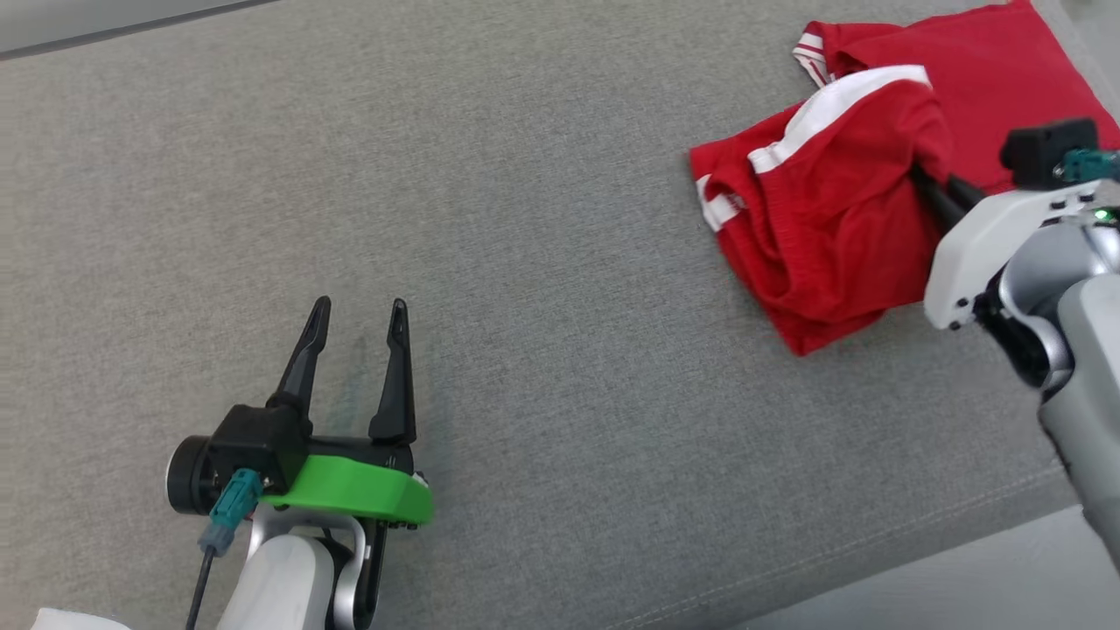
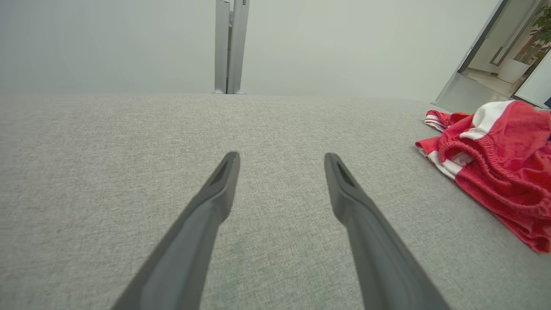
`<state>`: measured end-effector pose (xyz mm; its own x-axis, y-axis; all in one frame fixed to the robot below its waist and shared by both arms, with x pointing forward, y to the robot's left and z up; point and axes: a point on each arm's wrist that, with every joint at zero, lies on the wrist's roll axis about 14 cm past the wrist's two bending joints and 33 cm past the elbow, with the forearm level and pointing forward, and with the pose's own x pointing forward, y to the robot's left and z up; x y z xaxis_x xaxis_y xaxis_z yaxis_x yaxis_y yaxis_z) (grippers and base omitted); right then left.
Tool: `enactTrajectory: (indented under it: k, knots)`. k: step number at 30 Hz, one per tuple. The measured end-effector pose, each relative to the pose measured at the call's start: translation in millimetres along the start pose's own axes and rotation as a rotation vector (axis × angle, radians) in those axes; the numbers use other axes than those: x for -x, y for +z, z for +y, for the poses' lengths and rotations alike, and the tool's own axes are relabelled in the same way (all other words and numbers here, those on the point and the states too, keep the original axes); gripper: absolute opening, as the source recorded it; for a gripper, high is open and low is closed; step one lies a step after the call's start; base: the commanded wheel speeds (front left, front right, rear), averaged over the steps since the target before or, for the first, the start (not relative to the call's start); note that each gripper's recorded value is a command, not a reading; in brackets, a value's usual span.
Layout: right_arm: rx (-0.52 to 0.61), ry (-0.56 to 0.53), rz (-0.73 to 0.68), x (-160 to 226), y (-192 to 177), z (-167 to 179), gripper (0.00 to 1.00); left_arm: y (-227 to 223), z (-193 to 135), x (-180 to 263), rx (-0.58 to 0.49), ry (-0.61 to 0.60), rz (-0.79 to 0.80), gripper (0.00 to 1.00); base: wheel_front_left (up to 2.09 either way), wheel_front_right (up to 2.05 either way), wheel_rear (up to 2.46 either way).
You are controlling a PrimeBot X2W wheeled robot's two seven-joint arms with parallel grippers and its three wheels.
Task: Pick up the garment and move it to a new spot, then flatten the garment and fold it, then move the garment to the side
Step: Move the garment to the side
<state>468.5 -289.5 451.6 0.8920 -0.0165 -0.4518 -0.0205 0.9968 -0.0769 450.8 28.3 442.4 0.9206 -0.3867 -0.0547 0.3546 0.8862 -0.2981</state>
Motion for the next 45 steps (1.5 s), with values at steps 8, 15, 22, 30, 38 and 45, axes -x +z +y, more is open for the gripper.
enactTrajectory:
  k: [8,15,22,30,38,45]
  knots:
    - [0.159,-0.052,0.064,-17.0,30.7,-36.0,0.00,9.6,23.5,15.5,-0.010,0.081,-0.024,1.00,0.00,0.00,0.00]
    - [0.220,-0.119,0.100,-34.6,51.0,-66.5,0.00,7.9,37.0,19.9,-0.018,0.114,-0.020,1.00,0.00,0.00,0.00]
    - [0.211,-0.186,0.163,-46.4,41.9,-95.1,0.00,1.0,49.3,25.0,-0.025,0.146,0.001,1.00,0.00,0.00,0.00]
    - [0.273,-0.257,0.176,-53.9,33.6,-115.2,0.80,-7.4,55.3,26.8,-0.040,0.153,0.032,1.00,0.00,0.00,0.00]
    - [0.288,-0.273,0.121,-56.3,34.9,-111.4,1.00,-10.3,45.8,23.0,-0.044,0.121,0.047,1.00,0.00,0.00,0.00]
    - [0.262,-0.239,0.020,-52.1,52.0,-94.9,1.00,-2.4,38.0,21.0,-0.050,0.100,0.031,1.00,0.00,0.00,0.00]
